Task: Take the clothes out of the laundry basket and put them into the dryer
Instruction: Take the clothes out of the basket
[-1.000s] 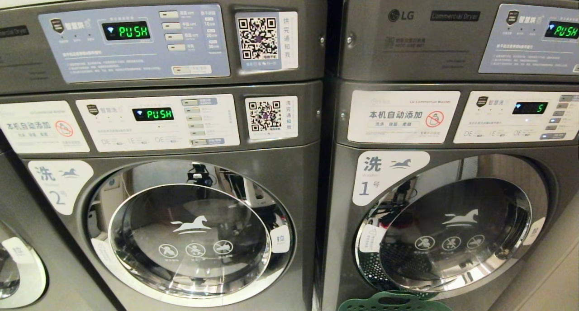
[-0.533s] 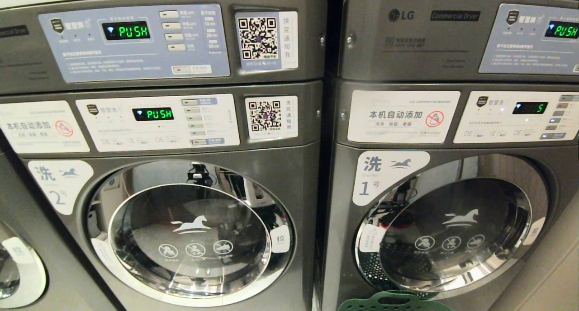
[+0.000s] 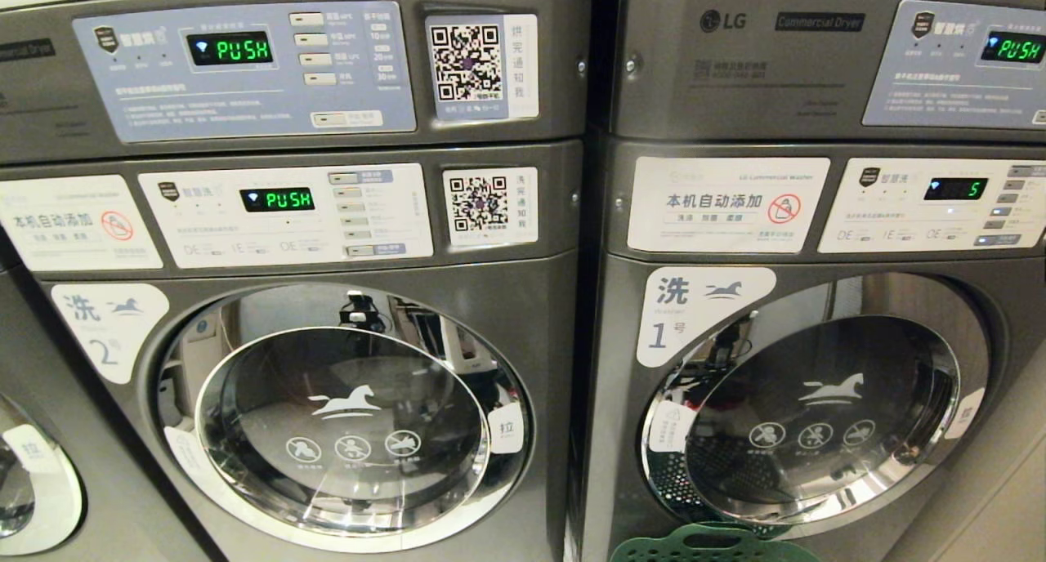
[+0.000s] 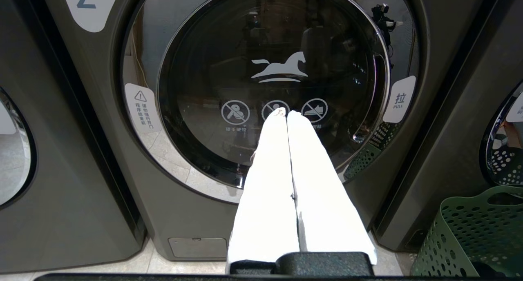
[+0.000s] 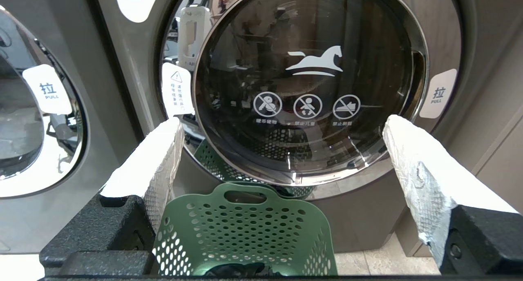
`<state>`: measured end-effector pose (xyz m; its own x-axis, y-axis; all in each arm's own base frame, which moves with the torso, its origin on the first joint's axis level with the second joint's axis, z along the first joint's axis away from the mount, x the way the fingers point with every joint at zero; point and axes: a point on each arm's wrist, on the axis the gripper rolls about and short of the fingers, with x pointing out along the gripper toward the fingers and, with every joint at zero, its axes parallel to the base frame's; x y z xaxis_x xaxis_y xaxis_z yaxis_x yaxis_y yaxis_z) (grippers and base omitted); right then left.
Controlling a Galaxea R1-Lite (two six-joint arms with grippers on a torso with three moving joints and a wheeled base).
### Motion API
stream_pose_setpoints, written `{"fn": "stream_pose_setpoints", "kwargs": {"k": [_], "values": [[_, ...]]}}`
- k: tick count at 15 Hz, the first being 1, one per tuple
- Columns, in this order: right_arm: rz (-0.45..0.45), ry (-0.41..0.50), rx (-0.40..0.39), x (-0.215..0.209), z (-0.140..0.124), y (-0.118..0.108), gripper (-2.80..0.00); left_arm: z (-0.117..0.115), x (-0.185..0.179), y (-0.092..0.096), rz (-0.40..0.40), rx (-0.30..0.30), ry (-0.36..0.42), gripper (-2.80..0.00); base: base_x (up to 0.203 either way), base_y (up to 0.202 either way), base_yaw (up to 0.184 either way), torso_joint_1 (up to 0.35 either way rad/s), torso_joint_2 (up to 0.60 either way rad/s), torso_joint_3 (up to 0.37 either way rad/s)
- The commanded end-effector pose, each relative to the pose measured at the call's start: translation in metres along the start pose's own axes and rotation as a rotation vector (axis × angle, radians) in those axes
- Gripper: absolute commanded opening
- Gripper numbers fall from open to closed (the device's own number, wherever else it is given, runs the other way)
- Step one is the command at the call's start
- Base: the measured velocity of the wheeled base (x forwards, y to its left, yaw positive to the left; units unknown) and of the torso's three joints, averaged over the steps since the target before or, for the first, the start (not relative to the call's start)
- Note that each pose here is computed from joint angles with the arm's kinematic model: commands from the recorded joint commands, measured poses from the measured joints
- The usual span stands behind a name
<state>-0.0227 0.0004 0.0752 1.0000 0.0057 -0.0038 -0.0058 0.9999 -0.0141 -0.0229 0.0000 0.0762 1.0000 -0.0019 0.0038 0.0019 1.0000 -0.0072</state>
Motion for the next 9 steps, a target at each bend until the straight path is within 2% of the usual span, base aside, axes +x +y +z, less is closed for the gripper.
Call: {"fn": "stream_pose_setpoints", "kwargs": {"k": [1,9], "values": [[0.0,0.0,-0.001,0.0,0.0,0.0,0.0,0.0,0.0,0.0,0.0,0.0,-0.001,-2.8,0.0,0.0,0.0,0.0,0.0,0.0],[0.0,0.001,-0.001,0.0001,0.0,0.0,0.0,0.0,0.0,0.0,0.0,-0.001,-0.001,-2.8,0.0,0.0,0.0,0.0,0.0,0.0]]}}
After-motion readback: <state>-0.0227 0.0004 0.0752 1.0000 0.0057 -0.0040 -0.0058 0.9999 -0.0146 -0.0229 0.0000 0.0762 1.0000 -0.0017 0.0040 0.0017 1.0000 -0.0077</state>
